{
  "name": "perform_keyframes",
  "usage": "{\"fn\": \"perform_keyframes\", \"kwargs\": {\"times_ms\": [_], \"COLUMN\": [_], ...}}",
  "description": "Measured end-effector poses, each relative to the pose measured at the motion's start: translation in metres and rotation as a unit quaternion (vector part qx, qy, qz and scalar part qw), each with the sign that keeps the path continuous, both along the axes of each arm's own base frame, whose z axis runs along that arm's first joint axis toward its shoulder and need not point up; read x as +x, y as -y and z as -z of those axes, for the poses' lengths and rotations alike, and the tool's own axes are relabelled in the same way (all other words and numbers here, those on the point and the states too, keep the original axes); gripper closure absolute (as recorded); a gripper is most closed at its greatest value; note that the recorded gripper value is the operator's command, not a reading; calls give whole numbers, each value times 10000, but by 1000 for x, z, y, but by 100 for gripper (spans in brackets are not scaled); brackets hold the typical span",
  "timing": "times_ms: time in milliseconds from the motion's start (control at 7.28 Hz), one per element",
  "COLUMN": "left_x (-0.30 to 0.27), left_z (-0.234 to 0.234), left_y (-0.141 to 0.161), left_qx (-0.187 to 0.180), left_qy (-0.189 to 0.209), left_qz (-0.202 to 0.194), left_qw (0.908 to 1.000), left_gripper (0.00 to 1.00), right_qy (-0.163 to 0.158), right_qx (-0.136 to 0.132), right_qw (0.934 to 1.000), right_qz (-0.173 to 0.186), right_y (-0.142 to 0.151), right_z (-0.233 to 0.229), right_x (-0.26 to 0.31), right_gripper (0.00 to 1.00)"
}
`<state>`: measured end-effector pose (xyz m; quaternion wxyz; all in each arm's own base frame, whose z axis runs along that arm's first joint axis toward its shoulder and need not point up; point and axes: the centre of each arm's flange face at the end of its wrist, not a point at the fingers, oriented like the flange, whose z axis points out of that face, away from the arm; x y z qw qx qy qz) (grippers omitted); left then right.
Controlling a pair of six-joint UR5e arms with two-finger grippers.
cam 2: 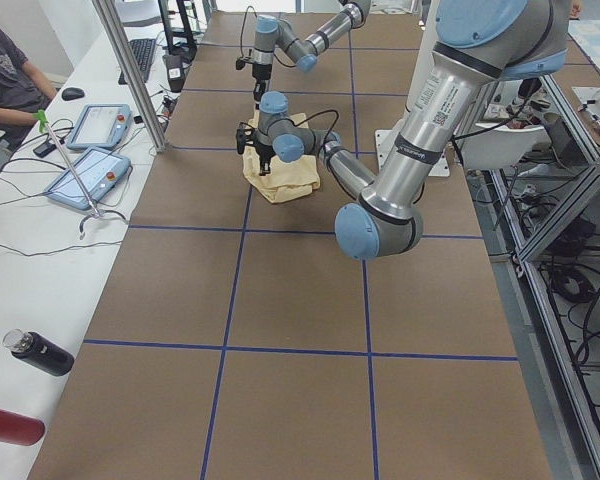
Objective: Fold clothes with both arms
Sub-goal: 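Lower the hem onto the collar and open both grippers, then move the right gripper down to the folded shirt's side edge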
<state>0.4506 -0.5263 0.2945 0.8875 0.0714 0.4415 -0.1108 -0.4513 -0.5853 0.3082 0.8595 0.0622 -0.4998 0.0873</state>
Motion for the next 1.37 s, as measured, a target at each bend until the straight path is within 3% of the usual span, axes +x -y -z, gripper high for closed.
{"fn": "perform_keyframes", "kwargs": {"times_ms": [275, 550, 962, 1374], "left_x": [-6, -16, -25, -32], "left_z": [4, 11, 28, 45], "left_y": [1, 3, -3, -12], "left_qx": [75, 136, 243, 355], "left_qy": [-29, -77, -228, -387], "left_qz": [36, 100, 117, 121], "left_qw": [10000, 9998, 9994, 9985], "left_gripper": [0, 0, 0, 0], "right_qy": [-21, 127, 331, 197], "right_qx": [107, 71, -498, -1141], "right_qw": [9999, 9999, 9982, 9932], "right_qz": [-35, 1, -67, -90], "right_y": [6, -12, -61, -107], "right_z": [2, 9, 4, -24], "right_x": [9, 26, 22, -15], "right_gripper": [0, 0, 0, 0]}}
